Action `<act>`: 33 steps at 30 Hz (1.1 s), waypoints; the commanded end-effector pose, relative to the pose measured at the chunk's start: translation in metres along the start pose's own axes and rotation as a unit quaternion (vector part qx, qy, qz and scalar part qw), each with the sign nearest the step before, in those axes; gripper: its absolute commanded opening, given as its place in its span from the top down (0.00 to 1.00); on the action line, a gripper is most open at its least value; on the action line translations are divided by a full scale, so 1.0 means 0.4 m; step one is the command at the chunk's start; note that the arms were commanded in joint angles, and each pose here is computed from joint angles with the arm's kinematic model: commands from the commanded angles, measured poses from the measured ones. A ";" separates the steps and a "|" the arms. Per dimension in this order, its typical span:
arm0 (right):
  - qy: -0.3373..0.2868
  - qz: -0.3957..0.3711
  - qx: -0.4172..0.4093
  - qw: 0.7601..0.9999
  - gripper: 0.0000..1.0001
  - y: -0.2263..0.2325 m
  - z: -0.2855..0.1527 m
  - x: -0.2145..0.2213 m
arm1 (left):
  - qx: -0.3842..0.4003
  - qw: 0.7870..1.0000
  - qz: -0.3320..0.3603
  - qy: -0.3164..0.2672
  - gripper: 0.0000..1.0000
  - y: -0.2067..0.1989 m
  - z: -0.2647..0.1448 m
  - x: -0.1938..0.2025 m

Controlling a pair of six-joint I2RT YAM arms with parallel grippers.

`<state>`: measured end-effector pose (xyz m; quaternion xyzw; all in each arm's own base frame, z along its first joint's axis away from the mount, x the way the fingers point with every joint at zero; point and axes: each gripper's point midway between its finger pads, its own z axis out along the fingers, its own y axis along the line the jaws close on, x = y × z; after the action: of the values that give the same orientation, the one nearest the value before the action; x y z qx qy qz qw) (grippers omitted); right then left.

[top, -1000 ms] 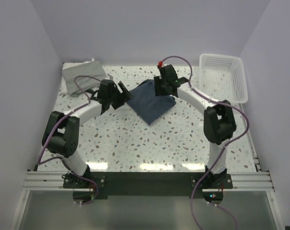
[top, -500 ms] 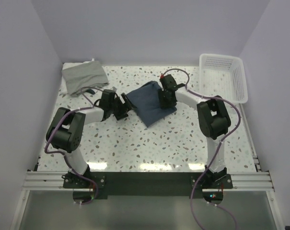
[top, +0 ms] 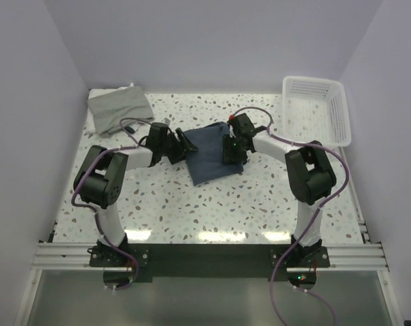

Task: Fold and stack the tank tops
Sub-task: Neatly place the folded tank top to the corner

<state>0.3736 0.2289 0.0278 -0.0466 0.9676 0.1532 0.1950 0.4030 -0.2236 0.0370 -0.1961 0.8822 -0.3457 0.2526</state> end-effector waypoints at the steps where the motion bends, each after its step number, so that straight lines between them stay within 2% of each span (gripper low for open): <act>1: 0.009 0.013 -0.032 0.999 0.54 0.035 0.001 0.002 | -0.129 0.990 0.020 0.054 0.27 0.177 0.023 0.108; 5: 0.004 0.017 -0.038 0.999 0.54 0.035 0.001 -0.007 | -0.144 0.988 0.018 0.062 0.30 0.208 0.022 0.134; 7: 0.005 0.017 -0.041 0.999 0.54 0.036 0.004 -0.007 | -0.144 0.987 0.025 0.067 0.36 0.205 0.030 0.144; 9: 0.004 0.018 -0.044 0.999 0.55 0.038 0.001 -0.011 | -0.161 0.984 0.032 0.069 0.48 0.213 0.032 0.141; 11: 0.003 0.018 -0.044 0.999 0.54 0.037 -0.002 -0.011 | -0.160 0.984 0.049 0.062 0.52 0.199 0.038 0.120; 14: 0.000 0.016 -0.050 0.999 0.54 0.045 -0.010 -0.015 | -0.160 0.983 0.065 0.060 0.66 0.183 0.041 0.102; 15: -0.001 0.016 -0.050 0.999 0.52 0.045 -0.012 -0.016 | -0.162 0.982 0.071 0.059 0.76 0.183 0.040 0.097; 16: -0.003 0.015 -0.050 0.999 0.51 0.048 -0.015 -0.018 | -0.160 0.983 0.078 0.052 0.81 0.169 0.042 0.080; 17: -0.012 0.014 -0.053 0.998 0.49 0.051 -0.029 -0.028 | -0.168 0.981 0.086 0.040 0.86 0.167 0.040 0.062; 18: -0.015 0.012 -0.055 0.998 0.44 0.055 -0.038 -0.032 | -0.180 0.978 0.101 0.038 0.96 0.171 0.035 0.051; 19: -0.020 0.010 -0.057 0.998 0.41 0.059 -0.049 -0.037 | -0.179 0.977 0.113 0.024 1.00 0.144 0.038 0.017; 21: -0.041 0.008 -0.060 0.997 0.34 0.068 -0.091 -0.061 | -0.214 0.967 0.141 0.005 1.00 0.155 0.026 -0.029; 22: -0.045 0.008 -0.058 0.997 0.33 0.069 -0.105 -0.065 | -0.213 0.965 0.152 -0.013 1.00 0.124 0.027 -0.075; 26: -0.076 0.010 -0.061 0.995 0.32 0.080 -0.179 -0.089 | -0.280 0.939 0.189 -0.065 1.00 0.137 0.009 -0.203; 30: -0.104 0.008 -0.073 0.992 0.30 0.095 -0.257 -0.096 | -0.314 0.919 0.216 -0.099 1.00 0.152 -0.014 -0.333; 31: -0.103 0.008 -0.073 0.992 0.30 0.094 -0.259 -0.085 | -0.312 0.916 0.221 -0.120 1.00 0.118 -0.020 -0.388; 33: -0.107 0.006 -0.078 0.991 0.29 0.097 -0.273 -0.076 | -0.347 0.899 0.241 -0.116 1.00 0.148 -0.019 -0.429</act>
<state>0.3676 0.2347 0.1381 -0.0423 0.9289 0.2285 0.2884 0.5014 -0.1399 0.0379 -0.1135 0.9370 -0.0260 0.3294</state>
